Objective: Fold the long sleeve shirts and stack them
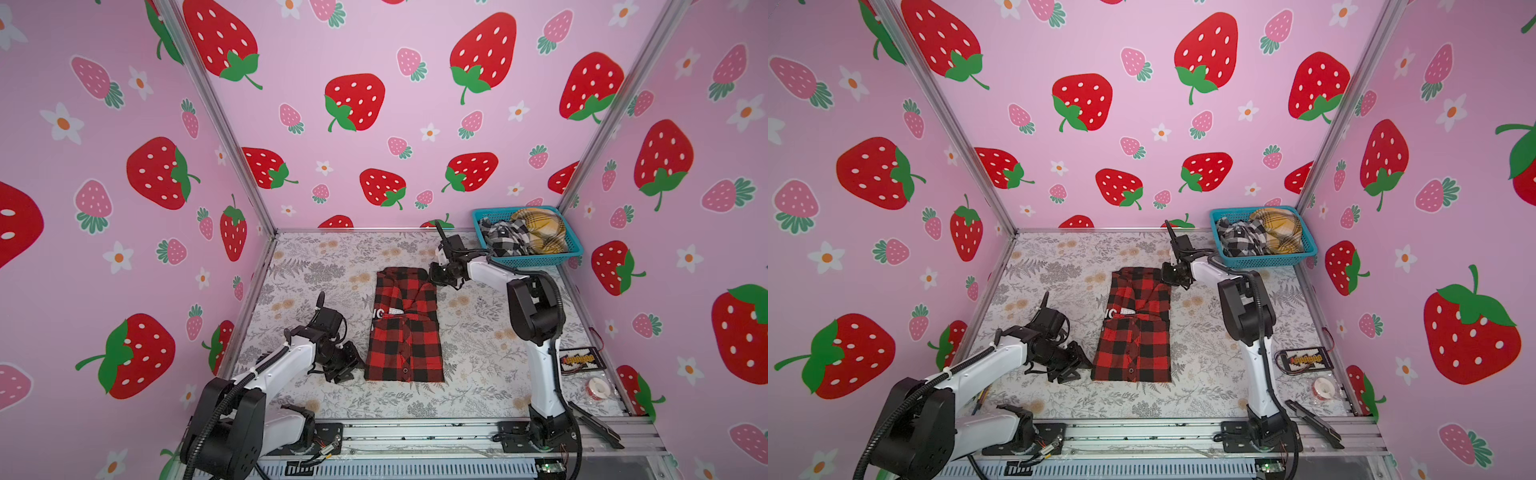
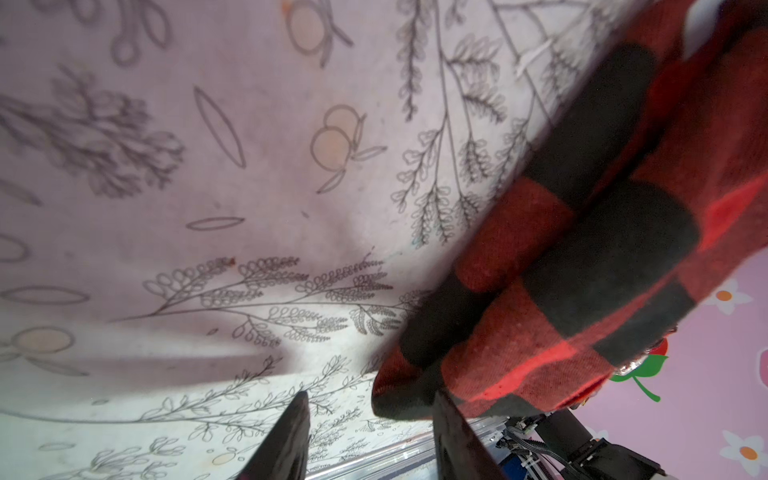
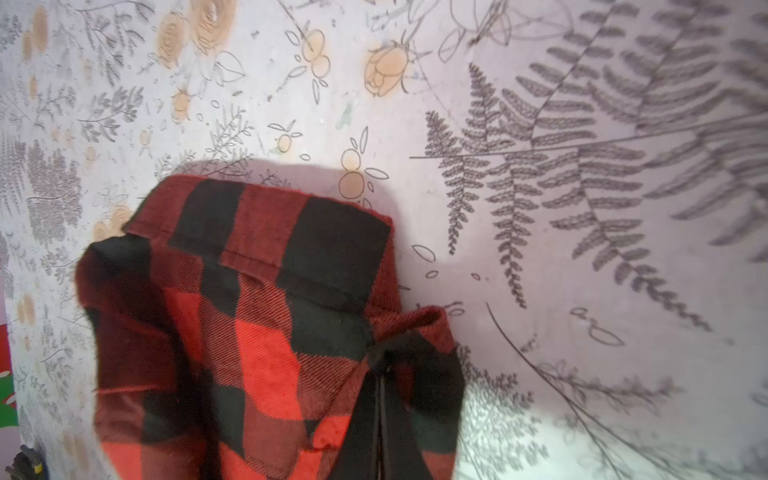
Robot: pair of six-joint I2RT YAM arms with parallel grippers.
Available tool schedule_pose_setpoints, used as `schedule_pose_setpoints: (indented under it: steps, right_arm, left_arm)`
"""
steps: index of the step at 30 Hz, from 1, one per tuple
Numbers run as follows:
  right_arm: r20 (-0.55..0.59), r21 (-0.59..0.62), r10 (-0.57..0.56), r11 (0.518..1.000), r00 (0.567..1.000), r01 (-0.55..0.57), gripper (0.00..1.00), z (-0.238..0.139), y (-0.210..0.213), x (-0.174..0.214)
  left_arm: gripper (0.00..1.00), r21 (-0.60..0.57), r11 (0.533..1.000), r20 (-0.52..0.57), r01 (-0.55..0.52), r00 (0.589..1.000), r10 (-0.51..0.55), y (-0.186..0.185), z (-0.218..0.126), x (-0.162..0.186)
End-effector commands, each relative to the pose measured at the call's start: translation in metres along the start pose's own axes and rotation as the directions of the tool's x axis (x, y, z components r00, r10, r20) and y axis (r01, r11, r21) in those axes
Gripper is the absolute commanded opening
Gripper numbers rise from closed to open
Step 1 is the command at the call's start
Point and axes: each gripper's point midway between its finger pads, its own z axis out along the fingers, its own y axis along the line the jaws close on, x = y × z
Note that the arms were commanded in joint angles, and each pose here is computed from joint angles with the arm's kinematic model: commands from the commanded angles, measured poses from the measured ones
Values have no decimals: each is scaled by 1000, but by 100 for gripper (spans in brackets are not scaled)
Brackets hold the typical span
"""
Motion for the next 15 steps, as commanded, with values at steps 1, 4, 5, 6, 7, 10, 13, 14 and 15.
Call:
schedule_pose_setpoints:
  steps: [1,4,5,6,7,10,13,14,15]
  right_arm:
    - [-14,23,41,999,999,-41,7,9,-4,2]
    - [-10,28,44,999,999,-44,19,9,-4,-1]
    - [-10,18,36,999,999,-36,25,8,0,-2]
    - [-8,5,28,1000,1000,-28,29,4,5,-4]
    - [2,-14,13,1000,1000,-13,34,-3,13,-7]
    - [47,-67,-38,997,998,41,49,-32,44,-21]
    - [97,-99,-91,990,991,100,51,-69,75,-31]
    - [112,-103,-107,988,988,118,51,-80,84,-31]
    - [128,-98,-117,987,985,130,51,-92,90,-31]
  left_arm:
    - [49,11,1000,-18,6,1000,-6,1,0,4]
    - [49,16,1000,-18,4,1000,-4,0,-1,5]
    - [50,17,1000,-18,4,1000,-4,0,-1,5]
    - [50,17,1000,-18,3,1000,-3,-1,-2,5]
    - [51,20,1000,-18,3,1000,-2,-1,-2,5]
    - [54,29,1000,-10,-1,1000,1,-3,-5,6]
    - [57,56,998,7,-19,1000,18,-8,-12,7]
    - [58,62,998,17,-24,1000,23,-10,-15,7]
    - [59,66,997,33,-33,999,31,-12,-20,7]
